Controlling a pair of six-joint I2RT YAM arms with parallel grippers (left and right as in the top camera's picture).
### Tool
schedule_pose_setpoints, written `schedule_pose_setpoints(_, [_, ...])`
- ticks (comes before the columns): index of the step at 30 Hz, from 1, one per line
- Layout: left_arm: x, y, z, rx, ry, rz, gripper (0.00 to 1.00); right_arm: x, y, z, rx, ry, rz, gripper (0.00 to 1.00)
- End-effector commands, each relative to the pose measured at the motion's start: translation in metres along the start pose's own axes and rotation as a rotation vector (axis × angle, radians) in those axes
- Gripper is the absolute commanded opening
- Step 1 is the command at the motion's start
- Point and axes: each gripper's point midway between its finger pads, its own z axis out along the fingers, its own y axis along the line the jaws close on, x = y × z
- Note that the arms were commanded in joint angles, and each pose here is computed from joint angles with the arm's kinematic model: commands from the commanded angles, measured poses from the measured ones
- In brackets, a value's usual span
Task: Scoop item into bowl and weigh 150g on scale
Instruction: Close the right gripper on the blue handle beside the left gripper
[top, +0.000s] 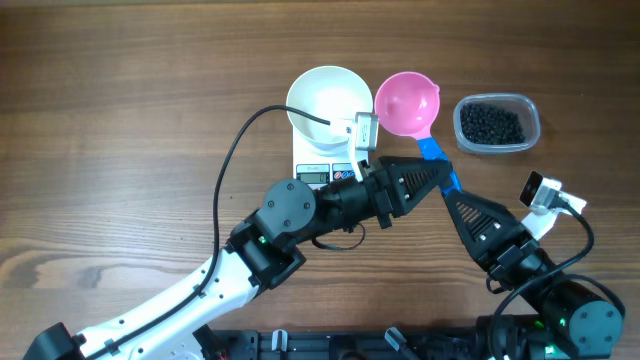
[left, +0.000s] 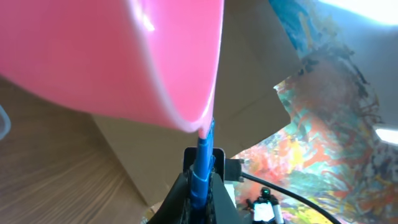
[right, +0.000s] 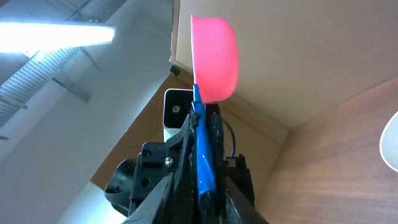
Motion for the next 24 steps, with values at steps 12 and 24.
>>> schedule_pose_setpoints(12, [0.009,-0.004,0.001,0.021,0.051,-0.03,0.04,-0.004,0.004,0.0,-0.007,-0.019,-0.014,0.21])
schedule_pose_setpoints(24, [0.02,-0.004,0.003,0.01,0.079,-0.037,0.07,-0.008,0.004,0.0,-0.004,-0.044,-0.014,0.04])
